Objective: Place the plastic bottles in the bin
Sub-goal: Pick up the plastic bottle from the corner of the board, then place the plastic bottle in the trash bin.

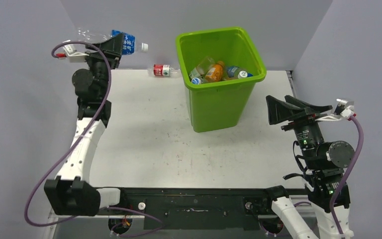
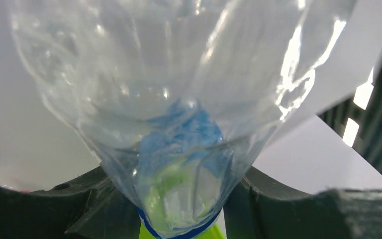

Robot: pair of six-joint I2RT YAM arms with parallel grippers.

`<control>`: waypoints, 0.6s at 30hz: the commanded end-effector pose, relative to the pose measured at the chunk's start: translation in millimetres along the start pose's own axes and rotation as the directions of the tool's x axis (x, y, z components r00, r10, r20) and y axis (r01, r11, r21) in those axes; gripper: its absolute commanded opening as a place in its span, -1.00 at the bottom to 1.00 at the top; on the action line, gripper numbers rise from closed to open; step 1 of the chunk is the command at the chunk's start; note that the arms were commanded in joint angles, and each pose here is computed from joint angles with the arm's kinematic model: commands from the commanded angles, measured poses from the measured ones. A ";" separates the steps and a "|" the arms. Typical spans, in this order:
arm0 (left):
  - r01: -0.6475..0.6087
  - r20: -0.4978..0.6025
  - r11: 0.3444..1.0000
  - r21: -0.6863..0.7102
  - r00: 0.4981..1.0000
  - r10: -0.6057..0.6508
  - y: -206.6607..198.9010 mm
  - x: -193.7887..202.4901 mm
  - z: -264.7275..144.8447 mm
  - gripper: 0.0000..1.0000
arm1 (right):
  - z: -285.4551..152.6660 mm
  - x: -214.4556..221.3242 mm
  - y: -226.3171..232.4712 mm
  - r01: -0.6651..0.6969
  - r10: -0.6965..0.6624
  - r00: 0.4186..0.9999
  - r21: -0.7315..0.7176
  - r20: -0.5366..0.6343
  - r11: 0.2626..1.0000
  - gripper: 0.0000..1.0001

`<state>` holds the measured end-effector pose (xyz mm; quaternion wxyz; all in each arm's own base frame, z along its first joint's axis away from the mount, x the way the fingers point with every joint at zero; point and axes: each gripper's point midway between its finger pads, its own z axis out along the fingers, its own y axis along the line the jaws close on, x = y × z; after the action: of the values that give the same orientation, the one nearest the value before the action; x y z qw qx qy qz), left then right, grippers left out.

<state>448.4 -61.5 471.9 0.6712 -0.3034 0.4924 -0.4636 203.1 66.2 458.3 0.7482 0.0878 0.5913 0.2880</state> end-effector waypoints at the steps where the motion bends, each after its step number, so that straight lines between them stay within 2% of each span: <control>1: -0.074 -0.141 0.970 0.232 0.984 0.109 -72.8 16.4 -37.6 -0.53 | 7.8 -27.3 73.2 -0.002 0.004 1.000 -0.327 0.005 0.945 0.79; 6: -0.049 -0.264 0.895 0.444 0.947 0.183 -144.0 40.6 -98.3 -0.54 | 10.3 -47.6 125.5 -0.045 0.049 0.999 -0.547 -0.007 0.836 0.79; 11: -0.003 -0.354 0.761 0.649 0.884 0.306 -195.1 70.9 -164.5 -0.52 | 39.3 -36.7 151.4 -0.185 0.113 0.982 -0.637 -0.153 0.748 0.79; 14: 0.043 -0.393 0.718 0.695 0.858 0.329 -207.6 82.5 -188.3 -0.51 | 57.9 -21.4 164.4 -0.272 0.135 0.959 -0.666 -0.251 0.694 0.79; 18: 0.142 -0.464 0.693 0.707 0.833 0.303 -218.2 94.5 -198.8 -0.51 | 74.2 0.8 188.3 -0.260 0.048 0.948 -0.678 -0.316 0.688 0.79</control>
<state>221.3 -209.9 553.6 0.6063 0.0981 0.4765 -0.6291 221.3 203.2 557.1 0.6345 -0.1375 0.5249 0.5505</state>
